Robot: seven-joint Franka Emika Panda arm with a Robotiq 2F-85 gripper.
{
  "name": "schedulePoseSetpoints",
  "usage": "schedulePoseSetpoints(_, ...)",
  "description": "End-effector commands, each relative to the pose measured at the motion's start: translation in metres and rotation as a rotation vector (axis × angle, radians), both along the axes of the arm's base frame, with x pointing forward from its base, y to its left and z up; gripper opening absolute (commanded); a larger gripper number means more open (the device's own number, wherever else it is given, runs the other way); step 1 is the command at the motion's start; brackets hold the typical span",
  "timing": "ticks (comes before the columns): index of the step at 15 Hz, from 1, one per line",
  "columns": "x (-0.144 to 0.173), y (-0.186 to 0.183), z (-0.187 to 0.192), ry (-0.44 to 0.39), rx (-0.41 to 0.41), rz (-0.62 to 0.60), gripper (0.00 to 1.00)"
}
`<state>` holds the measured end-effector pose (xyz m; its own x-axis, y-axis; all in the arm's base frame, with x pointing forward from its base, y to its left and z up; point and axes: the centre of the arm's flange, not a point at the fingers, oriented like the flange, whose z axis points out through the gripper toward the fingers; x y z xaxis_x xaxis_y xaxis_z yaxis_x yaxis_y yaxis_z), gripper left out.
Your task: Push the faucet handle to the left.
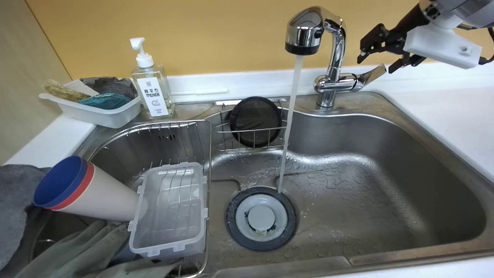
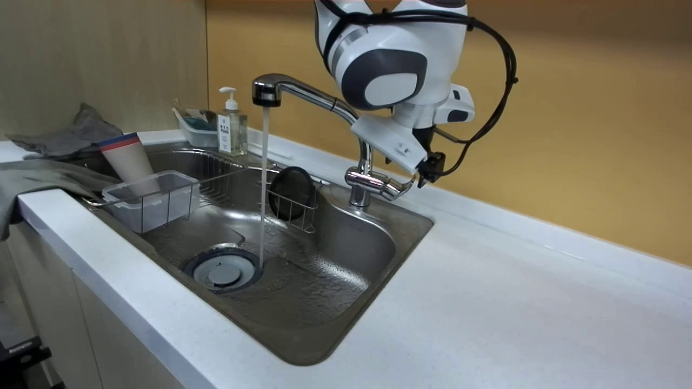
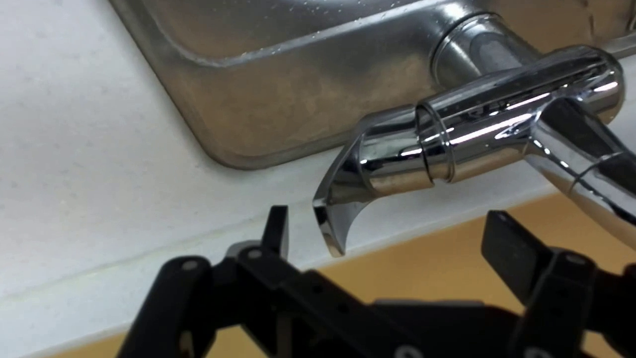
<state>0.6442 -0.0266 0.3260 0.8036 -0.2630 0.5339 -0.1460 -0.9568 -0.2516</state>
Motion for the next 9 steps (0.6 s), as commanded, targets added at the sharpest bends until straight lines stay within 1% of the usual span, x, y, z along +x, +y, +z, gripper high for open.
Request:
schedulePoseSetpoints(1, 0.012, -0.001, 0.005, -0.006, 0.055, -0.012, 1.0)
schedulePoseSetpoints(5, 0.01, 0.006, 0.012, 0.018, 0.133, 0.01, 1.0)
schedulePoseSetpoints(9, 0.008, 0.006, 0.02, 0.03, 0.175, 0.027, 1.0)
